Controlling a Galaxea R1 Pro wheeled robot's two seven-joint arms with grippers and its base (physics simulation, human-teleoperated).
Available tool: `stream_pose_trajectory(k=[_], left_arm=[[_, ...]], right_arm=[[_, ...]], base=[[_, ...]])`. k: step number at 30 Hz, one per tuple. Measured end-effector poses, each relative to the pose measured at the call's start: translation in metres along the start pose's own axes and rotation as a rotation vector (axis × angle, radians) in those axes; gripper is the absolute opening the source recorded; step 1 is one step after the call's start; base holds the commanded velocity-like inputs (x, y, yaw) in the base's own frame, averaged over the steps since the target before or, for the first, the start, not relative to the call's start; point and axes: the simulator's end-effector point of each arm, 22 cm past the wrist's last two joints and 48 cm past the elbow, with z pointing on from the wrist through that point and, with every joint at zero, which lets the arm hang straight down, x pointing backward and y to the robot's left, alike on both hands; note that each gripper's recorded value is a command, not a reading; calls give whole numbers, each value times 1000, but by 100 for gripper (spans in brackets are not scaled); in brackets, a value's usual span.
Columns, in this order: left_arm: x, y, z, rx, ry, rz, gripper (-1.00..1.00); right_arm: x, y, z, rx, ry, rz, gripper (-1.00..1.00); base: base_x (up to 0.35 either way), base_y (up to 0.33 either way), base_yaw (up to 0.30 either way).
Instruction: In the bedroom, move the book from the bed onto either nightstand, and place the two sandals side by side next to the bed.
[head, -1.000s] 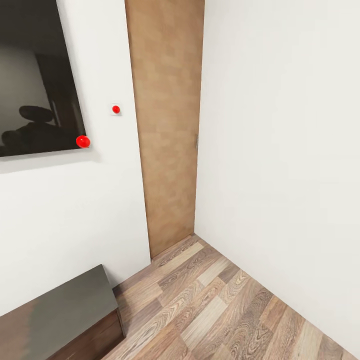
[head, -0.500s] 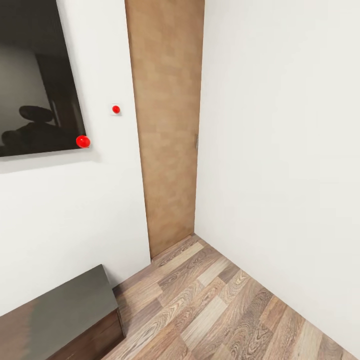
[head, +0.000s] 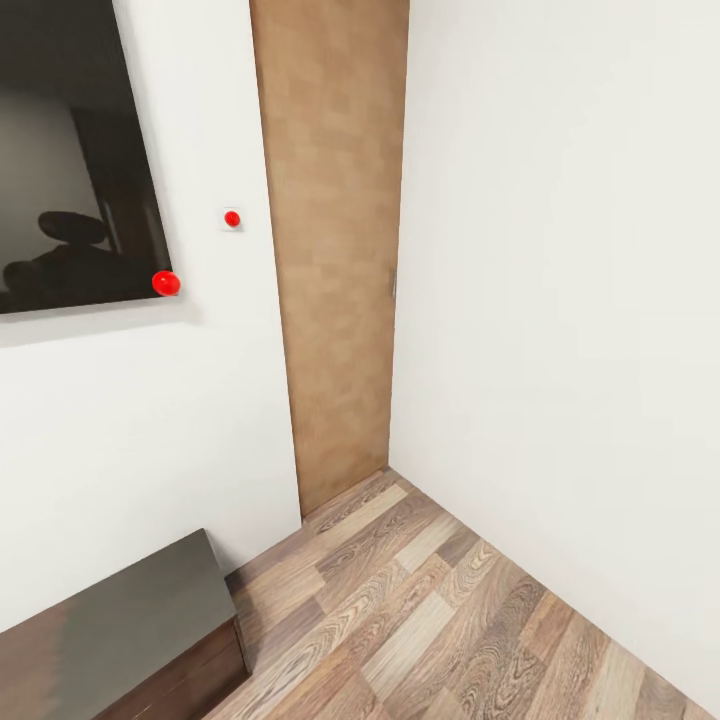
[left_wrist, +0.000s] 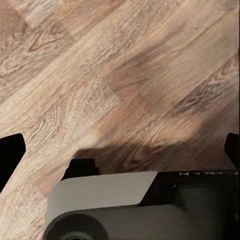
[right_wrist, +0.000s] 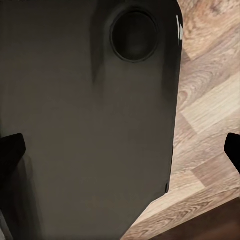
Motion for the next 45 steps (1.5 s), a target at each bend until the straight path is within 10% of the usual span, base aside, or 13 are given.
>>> stream_pose_trajectory(k=[11,18,24,29,40,45], left_arm=[[-119,-30,-8,73,-137,-5,100],[-195,-116,-44,480,-268,62,100],[-254,-148,-96,662,-408,116,100],[-278,-144,-124,745,-420,72,100],[-295,-127,-135,763,-448,-11,100],[-295,-126,-134,761,-449,-13,100]], right_arm=[[-5,-1,0,1,-9,1,100],[-5,-1,0,1,-11,1,100],[-7,-2,0,2,-14,2,100],[-10,-4,0,3,-22,3,100],[-220,4,-53,0,-465,12,100],[-280,13,-83,22,-578,199,100]], base=[[0,0,0],[0,0,0],[0,0,0],[0,0,0],[0,0,0],[0,0,0]])
